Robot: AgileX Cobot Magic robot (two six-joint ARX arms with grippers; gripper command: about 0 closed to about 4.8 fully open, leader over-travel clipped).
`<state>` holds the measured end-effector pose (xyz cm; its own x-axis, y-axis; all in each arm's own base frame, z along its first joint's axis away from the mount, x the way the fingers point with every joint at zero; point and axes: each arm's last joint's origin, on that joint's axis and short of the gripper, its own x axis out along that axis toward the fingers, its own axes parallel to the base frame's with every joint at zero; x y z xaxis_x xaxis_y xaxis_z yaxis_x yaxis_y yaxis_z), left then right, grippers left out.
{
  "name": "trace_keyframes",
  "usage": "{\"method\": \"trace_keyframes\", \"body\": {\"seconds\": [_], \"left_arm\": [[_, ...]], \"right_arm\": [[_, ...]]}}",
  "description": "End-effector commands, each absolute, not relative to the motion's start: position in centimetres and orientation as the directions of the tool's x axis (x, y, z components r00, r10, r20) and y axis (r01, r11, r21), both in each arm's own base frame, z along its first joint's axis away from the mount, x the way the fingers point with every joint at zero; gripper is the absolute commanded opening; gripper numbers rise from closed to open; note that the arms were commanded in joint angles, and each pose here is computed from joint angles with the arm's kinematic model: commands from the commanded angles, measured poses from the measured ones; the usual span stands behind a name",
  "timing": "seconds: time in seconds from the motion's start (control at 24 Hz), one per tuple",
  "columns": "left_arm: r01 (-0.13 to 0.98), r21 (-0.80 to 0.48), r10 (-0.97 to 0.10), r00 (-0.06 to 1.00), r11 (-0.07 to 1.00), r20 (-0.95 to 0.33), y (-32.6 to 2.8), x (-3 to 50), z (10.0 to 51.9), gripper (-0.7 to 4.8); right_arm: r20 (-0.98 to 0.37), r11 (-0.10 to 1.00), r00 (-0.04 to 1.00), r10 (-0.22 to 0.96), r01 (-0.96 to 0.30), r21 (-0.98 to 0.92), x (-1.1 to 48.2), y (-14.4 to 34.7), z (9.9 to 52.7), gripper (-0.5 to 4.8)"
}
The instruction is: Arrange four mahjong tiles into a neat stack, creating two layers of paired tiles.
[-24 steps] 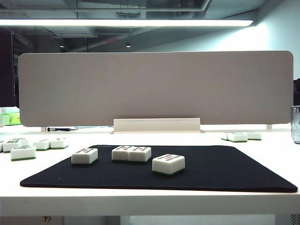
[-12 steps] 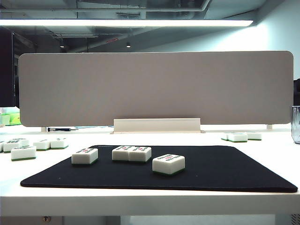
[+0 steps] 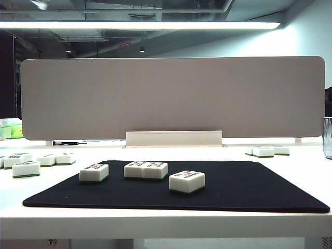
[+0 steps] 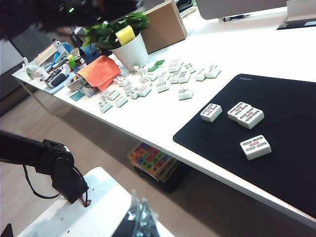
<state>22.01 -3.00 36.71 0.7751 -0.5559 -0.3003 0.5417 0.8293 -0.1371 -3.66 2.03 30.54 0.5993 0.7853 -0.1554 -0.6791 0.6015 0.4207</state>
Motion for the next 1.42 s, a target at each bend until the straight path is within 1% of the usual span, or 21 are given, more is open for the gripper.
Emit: {"method": "trace_keyframes", "body": {"seconds": [0.04,0.25,0.33,0.46,0.54,0.63,0.71,0.92,0.96,1.04,1.21,1.42], "left_arm": [[0.626,-0.079,-0.606,0.704,0.776,-0.37,-4.6,24.3,36.9,0.02],[0.701,-0.069,-0.651,0.616,0.71,-0.444,-7.6,27.5,36.2,0.02],[0.712,-0.044,-0.64,0.6,0.701,-0.479,-9.0,28.6,35.8,0.02],[0.74,0.031,-0.613,0.578,0.672,-0.539,-11.2,30.0,34.9,0.02],[0.771,0.107,-0.57,0.549,0.628,-0.611,-14.0,31.3,33.7,0.02],[0.785,0.131,-0.552,0.533,0.605,-0.642,-15.5,31.9,33.2,0.02],[0.84,0.167,-0.556,0.478,0.516,-0.68,-18.5,32.7,32.1,-0.05],[0.912,0.188,-0.555,0.376,0.366,-0.742,-22.4,32.8,30.3,-0.05],[0.934,0.185,-0.547,0.331,0.305,-0.769,-23.7,32.6,29.3,-0.05],[0.958,0.184,-0.529,0.276,0.221,-0.802,-25.0,32.2,27.9,-0.05],[0.98,0.163,-0.481,0.199,0.116,-0.854,-26.0,31.8,25.8,-0.05],[0.986,0.165,-0.384,0.165,0.032,-0.909,-26.2,31.3,24.3,0.0]], "right_arm": [[-0.141,0.599,0.6,0.788,-0.692,0.403,-3.9,2.0,30.6,-0.01],[-0.141,0.599,0.6,0.788,-0.692,0.403,-3.9,2.0,30.6,-0.01],[-0.141,0.603,0.604,0.784,-0.689,0.402,-3.9,2.0,30.6,-0.01],[-0.146,0.608,0.608,0.78,-0.683,0.405,-3.9,2.0,30.5,-0.01],[-0.146,0.611,0.611,0.778,-0.681,0.404,-3.9,2.0,30.5,-0.01],[-0.146,0.614,0.614,0.775,-0.679,0.403,-3.9,2.0,30.6,-0.01],[-0.152,0.629,0.625,0.766,-0.679,0.38,-3.9,2.0,30.5,-0.01],[-0.157,0.629,0.623,0.766,-0.675,0.385,-3.9,2.0,30.4,-0.01],[-0.159,0.629,0.623,0.766,-0.675,0.387,-3.9,2.0,30.4,-0.01],[-0.159,0.629,0.623,0.766,-0.674,0.387,-3.9,2.0,30.4,-0.01],[-0.159,0.628,0.623,0.766,-0.675,0.388,-3.9,2.0,30.4,-0.01],[-0.159,0.628,0.623,0.766,-0.674,0.388,-3.9,2.0,30.4,-0.01]]}}
